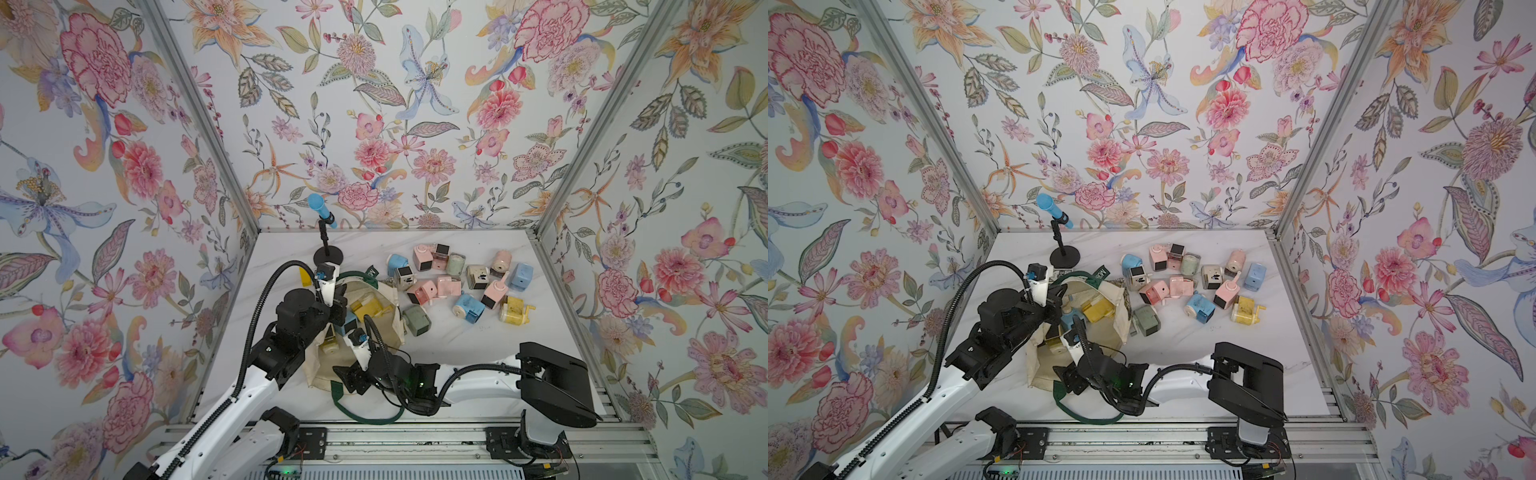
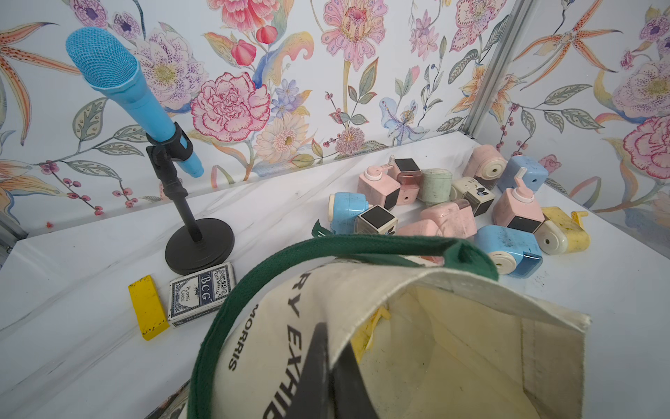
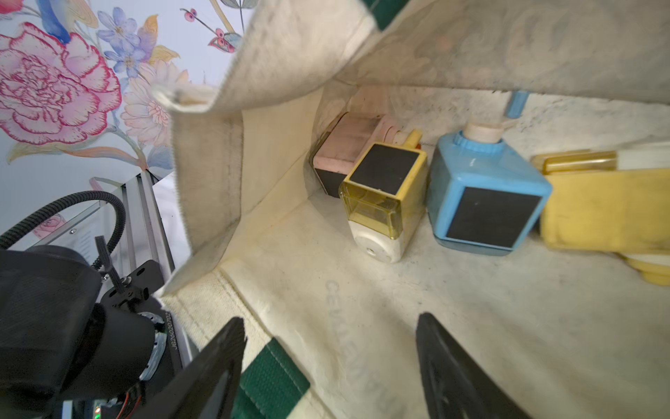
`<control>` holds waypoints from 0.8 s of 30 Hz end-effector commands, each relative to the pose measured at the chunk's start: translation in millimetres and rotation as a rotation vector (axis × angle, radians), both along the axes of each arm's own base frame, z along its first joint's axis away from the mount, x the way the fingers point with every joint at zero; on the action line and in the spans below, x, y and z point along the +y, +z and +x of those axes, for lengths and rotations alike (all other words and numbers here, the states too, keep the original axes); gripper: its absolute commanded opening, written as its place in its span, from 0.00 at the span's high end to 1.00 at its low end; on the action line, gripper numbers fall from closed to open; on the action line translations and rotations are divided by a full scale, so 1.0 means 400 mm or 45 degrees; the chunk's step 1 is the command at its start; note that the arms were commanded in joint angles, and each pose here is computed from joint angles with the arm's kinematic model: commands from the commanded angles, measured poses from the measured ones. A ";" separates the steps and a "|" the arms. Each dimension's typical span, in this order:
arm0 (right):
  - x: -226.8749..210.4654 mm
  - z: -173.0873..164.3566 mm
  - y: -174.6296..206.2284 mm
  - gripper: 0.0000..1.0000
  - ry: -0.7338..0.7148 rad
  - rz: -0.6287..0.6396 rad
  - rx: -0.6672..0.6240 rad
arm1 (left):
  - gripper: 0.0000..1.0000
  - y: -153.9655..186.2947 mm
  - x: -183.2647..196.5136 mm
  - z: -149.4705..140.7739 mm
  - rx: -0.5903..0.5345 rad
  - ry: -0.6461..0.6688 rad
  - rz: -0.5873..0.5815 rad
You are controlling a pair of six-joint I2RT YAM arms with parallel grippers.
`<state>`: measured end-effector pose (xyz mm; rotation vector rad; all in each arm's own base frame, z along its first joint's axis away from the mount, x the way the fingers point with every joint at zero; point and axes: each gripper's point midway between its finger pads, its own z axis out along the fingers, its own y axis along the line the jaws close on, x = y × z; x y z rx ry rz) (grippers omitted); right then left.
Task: Take out the pencil sharpeners from the tote bags
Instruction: Pick up the pencil sharpener from the canvas bag.
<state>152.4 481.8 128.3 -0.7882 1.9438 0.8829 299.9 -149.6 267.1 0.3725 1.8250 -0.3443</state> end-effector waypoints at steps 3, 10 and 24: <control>0.087 0.062 -0.008 0.31 -0.024 0.090 0.049 | 1.00 0.024 0.010 0.004 -0.028 0.017 -0.028; 0.124 0.124 -0.057 0.26 -0.099 0.019 -0.016 | 1.00 0.025 0.009 0.003 -0.031 0.014 -0.030; 0.137 0.237 -0.156 0.25 -0.215 -0.035 -0.011 | 1.00 0.023 0.009 0.003 -0.027 0.014 -0.031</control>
